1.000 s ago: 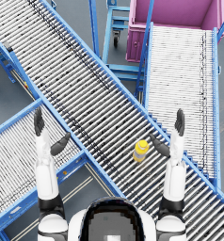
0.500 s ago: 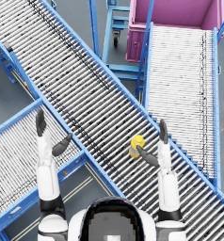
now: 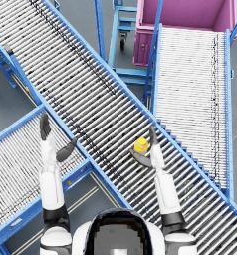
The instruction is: Pick up the oil and place it on the left assembly line, put the cola on the right, and keep Sprite still
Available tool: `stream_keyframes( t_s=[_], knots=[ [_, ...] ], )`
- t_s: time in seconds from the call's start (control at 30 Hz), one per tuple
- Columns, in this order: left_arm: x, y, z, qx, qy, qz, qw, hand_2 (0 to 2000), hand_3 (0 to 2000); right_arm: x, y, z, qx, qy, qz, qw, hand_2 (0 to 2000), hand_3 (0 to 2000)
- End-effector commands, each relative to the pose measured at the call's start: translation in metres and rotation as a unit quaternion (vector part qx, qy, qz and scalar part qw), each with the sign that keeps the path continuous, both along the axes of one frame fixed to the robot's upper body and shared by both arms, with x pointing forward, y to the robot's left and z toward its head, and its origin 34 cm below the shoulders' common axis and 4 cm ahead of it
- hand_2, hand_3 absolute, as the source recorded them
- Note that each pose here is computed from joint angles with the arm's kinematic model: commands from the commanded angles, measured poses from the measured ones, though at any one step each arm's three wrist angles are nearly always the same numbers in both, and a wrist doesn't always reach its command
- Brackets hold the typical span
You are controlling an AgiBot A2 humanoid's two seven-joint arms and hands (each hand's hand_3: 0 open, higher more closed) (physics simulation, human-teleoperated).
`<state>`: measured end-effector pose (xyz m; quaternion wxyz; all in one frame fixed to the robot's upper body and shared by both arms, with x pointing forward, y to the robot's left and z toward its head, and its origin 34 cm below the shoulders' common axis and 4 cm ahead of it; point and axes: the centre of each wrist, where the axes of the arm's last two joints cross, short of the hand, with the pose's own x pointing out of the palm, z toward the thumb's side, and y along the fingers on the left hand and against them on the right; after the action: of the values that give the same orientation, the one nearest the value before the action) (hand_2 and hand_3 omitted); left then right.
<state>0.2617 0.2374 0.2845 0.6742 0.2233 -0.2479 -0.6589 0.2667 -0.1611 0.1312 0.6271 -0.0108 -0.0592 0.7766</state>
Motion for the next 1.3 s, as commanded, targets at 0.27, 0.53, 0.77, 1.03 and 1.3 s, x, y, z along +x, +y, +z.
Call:
stream_keyframes(
  t_s=[0.27, 0.53, 0.77, 1.03, 1.3],
  knots=[
    [0.006, -0.002, -0.003, -0.004, 0.009, -0.003, 1.000, 0, 0, 0.033, 0.021, -0.040, -0.013, 0.091, 0.010, 0.996, 0, 0],
    [0.006, -0.003, -0.003, -0.007, 0.009, -0.004, 1.000, 0, 0, 0.042, 0.032, -0.035, -0.018, 0.088, 0.042, 0.995, 2000, 980],
    [0.004, -0.005, -0.007, -0.009, 0.014, -0.007, 1.000, 0, 0, 0.040, 0.024, 0.032, 0.017, -0.027, 0.002, 0.999, 2000, 2000],
    [-0.003, -0.038, -0.021, 0.015, 0.035, -0.067, 0.997, 0, 0, 0.033, 0.028, 0.130, 0.062, -0.206, 0.058, 0.975, 2000, 2000],
    [0.001, -0.071, -0.026, 0.082, 0.039, -0.085, 0.992, 0, 0, 0.016, 0.048, 0.169, -0.009, -0.290, 0.161, 0.943, 2000, 2000]
  ],
)
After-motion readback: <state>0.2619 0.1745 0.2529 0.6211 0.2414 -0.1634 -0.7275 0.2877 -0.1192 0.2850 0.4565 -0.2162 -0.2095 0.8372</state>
